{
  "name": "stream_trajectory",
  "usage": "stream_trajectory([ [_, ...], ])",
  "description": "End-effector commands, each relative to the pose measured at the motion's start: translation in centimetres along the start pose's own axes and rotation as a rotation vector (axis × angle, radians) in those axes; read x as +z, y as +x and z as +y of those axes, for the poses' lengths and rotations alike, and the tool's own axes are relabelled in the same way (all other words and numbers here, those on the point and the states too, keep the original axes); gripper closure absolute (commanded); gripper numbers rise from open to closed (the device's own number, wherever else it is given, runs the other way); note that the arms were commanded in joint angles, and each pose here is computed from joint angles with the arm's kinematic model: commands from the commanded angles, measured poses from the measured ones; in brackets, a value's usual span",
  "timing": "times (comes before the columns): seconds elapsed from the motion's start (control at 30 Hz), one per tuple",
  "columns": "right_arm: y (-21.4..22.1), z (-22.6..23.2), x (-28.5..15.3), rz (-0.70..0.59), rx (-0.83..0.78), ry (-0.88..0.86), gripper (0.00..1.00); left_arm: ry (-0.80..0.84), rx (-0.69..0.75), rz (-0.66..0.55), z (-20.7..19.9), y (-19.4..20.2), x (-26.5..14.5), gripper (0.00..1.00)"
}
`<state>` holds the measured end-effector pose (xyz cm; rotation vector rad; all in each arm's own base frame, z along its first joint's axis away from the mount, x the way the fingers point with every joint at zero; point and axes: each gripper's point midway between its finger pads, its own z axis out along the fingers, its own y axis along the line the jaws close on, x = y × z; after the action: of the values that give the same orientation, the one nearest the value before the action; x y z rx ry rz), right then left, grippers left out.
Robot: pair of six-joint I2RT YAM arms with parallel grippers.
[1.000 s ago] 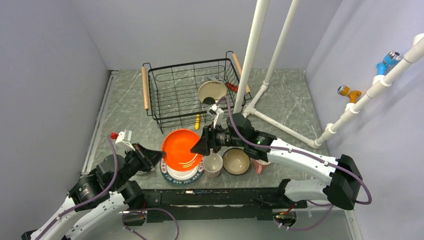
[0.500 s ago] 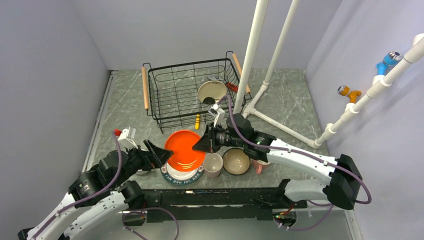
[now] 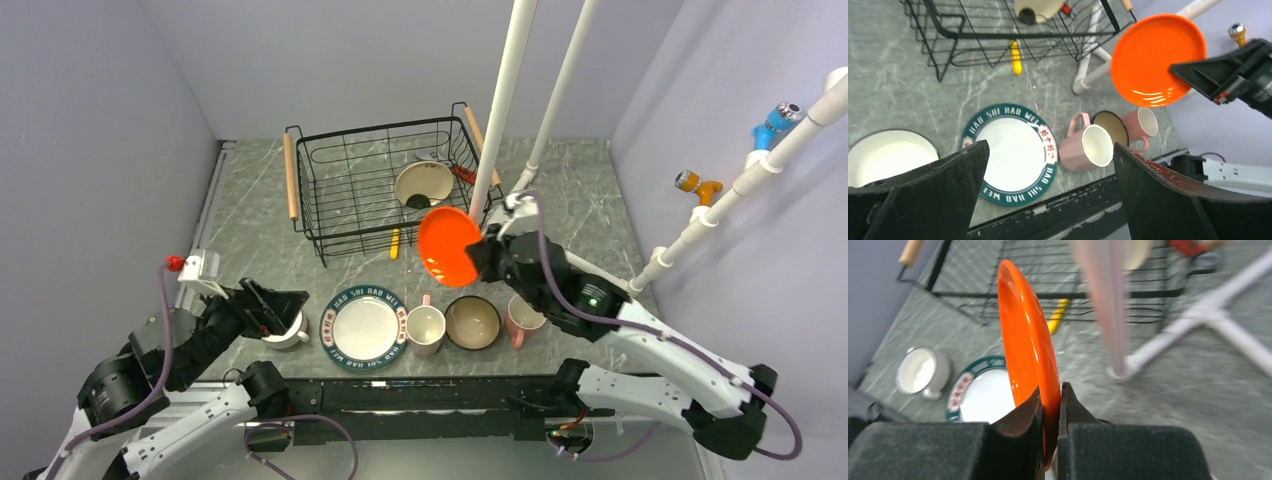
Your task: Load the mixed dishes into the dish rack
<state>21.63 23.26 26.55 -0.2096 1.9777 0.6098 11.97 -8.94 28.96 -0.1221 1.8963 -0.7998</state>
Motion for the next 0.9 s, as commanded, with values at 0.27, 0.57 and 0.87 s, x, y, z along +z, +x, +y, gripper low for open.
stream_trajectory([
  [0.27, -6.0, -12.1, -11.3, -0.429, -0.002, 0.392, 1.00, -0.137, 0.144, 0.005, 4.2, 2.2, 1.4, 0.01],
  [0.57, -6.0, -17.1, -14.6, -0.515, 0.045, 0.690, 1.00, -0.068, 0.188, 0.006, 3.2, 2.4, 1.9, 0.01],
  [0.87, -7.0, -16.1, -12.3, -0.557, -0.024, 0.699, 1.00, -0.042, 0.150, -0.034, 3.4, 2.0, 0.8, 0.00],
])
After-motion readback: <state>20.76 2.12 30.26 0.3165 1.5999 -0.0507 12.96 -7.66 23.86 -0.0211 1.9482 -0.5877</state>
